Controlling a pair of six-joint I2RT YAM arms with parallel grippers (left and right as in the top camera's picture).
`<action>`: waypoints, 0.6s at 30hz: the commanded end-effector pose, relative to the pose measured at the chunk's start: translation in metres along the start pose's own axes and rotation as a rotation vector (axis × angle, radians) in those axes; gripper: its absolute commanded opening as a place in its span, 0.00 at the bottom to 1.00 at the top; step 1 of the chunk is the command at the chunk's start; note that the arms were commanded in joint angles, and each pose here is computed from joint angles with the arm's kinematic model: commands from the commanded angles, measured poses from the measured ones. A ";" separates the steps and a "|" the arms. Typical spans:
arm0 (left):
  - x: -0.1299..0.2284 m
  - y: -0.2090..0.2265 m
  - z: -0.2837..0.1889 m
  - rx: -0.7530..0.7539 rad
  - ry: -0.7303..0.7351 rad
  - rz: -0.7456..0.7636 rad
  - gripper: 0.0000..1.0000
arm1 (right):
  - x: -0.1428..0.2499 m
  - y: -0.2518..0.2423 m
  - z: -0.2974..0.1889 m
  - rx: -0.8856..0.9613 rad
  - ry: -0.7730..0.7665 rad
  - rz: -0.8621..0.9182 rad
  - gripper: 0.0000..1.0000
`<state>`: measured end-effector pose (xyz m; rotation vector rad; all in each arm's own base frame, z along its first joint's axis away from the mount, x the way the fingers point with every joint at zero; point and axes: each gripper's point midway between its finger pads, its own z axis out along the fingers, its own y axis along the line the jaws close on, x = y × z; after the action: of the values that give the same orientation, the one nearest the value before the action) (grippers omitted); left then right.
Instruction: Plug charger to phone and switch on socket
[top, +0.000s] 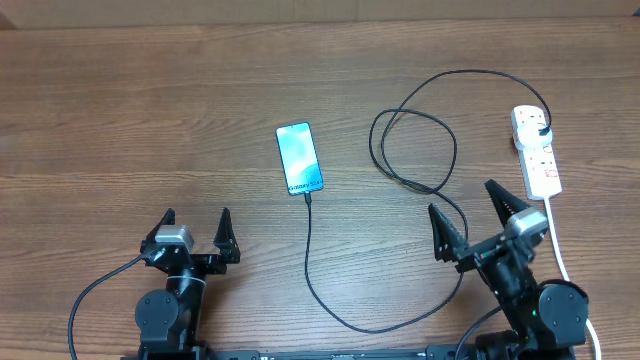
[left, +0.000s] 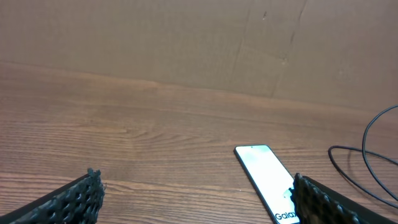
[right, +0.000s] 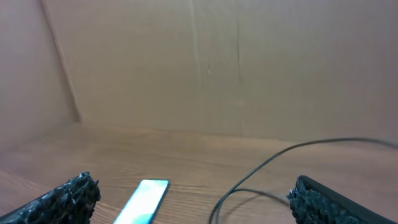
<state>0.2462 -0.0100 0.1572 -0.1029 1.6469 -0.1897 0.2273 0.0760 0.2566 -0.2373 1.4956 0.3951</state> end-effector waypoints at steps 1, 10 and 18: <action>0.000 0.001 0.000 -0.001 -0.004 0.002 1.00 | 0.016 -0.005 -0.002 0.013 0.010 -0.098 1.00; 0.000 0.001 0.000 -0.001 -0.004 0.002 1.00 | 0.047 -0.010 -0.005 0.026 0.007 -0.098 1.00; 0.000 0.001 0.000 -0.001 -0.004 0.002 1.00 | 0.081 -0.016 -0.002 0.038 0.073 -0.072 1.00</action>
<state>0.2462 -0.0100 0.1572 -0.1032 1.6469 -0.1900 0.2322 0.0718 0.1873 -0.2872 1.5411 0.3122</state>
